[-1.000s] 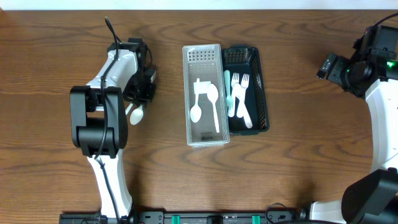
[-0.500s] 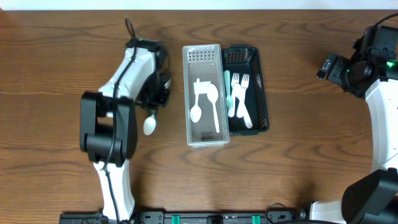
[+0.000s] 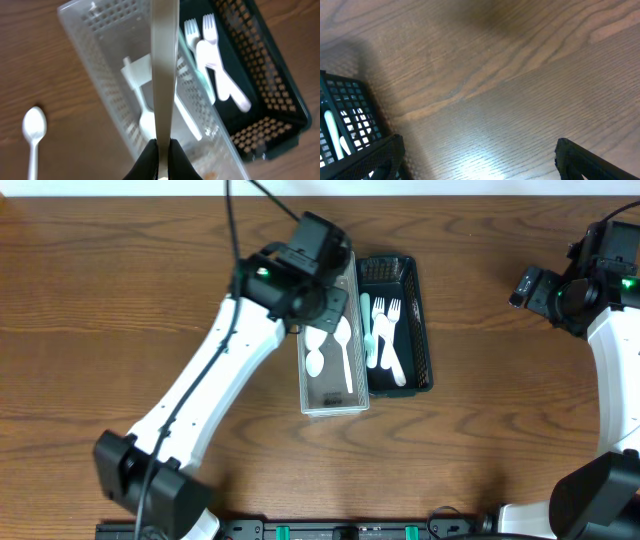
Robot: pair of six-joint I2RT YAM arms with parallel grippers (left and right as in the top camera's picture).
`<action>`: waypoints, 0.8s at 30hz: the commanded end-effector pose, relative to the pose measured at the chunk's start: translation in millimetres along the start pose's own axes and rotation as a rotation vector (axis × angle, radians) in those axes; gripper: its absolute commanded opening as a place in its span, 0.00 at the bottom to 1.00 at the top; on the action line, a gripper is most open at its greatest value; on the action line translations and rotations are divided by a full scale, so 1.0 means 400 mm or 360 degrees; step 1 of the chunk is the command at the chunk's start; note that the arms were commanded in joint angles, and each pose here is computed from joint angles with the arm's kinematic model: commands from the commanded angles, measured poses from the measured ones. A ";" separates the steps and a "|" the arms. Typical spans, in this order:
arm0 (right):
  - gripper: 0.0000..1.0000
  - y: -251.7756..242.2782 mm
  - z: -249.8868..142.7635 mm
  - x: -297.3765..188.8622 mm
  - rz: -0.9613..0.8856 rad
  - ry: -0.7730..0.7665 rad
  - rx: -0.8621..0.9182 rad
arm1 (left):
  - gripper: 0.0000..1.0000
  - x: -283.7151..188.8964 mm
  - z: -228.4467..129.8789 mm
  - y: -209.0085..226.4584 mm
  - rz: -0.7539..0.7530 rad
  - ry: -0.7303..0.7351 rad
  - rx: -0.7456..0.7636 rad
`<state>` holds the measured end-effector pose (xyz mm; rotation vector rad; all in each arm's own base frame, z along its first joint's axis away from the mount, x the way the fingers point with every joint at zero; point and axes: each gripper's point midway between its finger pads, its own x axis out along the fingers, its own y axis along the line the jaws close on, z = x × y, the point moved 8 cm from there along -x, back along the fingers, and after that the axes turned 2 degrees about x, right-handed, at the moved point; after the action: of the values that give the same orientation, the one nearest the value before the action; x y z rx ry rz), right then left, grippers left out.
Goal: Pack container
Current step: 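Lower the third spoon into the grey tray and release, then grasp the last white spoon with the left gripper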
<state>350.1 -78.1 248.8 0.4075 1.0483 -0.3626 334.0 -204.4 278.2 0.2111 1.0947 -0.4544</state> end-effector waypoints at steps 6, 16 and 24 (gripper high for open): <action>0.99 -0.007 -0.003 0.000 -0.0010 0.0018 0.0014 | 0.29 0.158 -0.023 0.020 0.0041 0.0215 -0.0072; 0.99 -0.007 -0.003 0.000 -0.0009 0.0017 0.0014 | 0.75 -0.049 -0.003 0.191 0.0344 0.0037 -0.0263; 0.99 -0.007 -0.003 0.000 -0.0010 0.0017 0.0014 | 0.76 -0.008 -0.104 0.422 0.0518 0.0384 -0.0144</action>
<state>348.9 -77.8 248.2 0.4080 1.0563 -0.3635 369.1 -60.6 283.5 0.2365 1.1821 -0.0717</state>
